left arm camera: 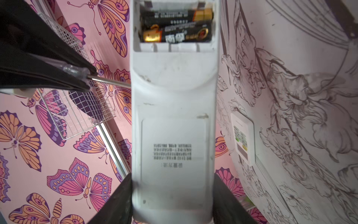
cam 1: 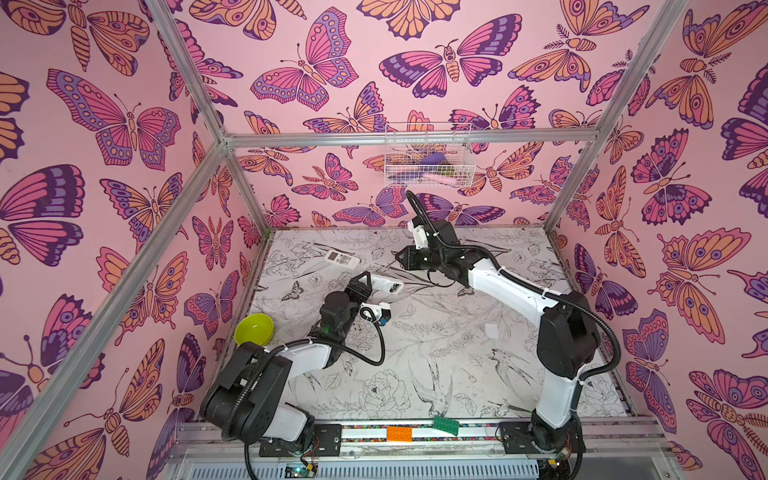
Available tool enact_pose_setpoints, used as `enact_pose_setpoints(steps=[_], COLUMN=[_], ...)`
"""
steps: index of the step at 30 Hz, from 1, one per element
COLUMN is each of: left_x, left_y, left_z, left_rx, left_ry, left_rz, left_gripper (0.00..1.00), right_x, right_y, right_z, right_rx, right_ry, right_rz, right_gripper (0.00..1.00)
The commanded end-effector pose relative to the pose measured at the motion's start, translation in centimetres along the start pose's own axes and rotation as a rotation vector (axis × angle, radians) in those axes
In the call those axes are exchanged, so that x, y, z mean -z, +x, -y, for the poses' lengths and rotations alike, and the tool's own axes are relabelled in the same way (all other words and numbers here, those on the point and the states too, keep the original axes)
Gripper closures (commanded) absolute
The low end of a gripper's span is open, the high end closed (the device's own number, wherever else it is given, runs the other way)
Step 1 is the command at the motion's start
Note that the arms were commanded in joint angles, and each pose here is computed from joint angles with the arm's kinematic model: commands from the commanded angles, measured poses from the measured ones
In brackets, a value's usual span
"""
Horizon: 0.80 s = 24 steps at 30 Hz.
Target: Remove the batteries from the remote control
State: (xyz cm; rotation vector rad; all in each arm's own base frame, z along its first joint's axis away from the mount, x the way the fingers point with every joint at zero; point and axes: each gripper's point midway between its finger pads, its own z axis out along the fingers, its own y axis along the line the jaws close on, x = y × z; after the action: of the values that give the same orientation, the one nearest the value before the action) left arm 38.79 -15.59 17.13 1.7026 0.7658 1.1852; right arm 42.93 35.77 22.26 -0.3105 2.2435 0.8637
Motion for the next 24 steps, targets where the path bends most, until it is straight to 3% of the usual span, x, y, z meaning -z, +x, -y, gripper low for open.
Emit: enact_pose_setpoints(steps=[1, 6, 9, 18, 24], left_x=[-0.5, -0.7, -0.6, -0.4, 0.5], left_y=[0.4, 0.7, 0.4, 0.1, 0.1], left_z=[-2.7, -2.3, -1.5, -0.7, 2.7], left_rx=[-0.039, -0.035, -0.027, 0.024, 0.169], left_ry=[-0.107, -0.092, -0.07, -0.019, 0.226], left_rz=[0.005, -0.017, -0.004, -0.004, -0.045], left_gripper=[1.0, 1.0, 1.0, 1.0, 1.0], right_x=[0.5, 1.5, 1.8, 4.7, 8.4], right_y=[1.3, 5.9, 6.8, 1.1, 0.8], right_z=[-0.2, -0.5, 0.3, 2.5, 4.0], right_rx=[0.052, 0.045, 0.053, 0.031, -0.019], right_ry=[0.012, -0.004, 0.043, 0.159, 0.155], right_rz=[-0.103, -0.347, -0.387, -0.166, 0.01], right_gripper=[1.0, 1.0, 1.0, 1.0, 1.0])
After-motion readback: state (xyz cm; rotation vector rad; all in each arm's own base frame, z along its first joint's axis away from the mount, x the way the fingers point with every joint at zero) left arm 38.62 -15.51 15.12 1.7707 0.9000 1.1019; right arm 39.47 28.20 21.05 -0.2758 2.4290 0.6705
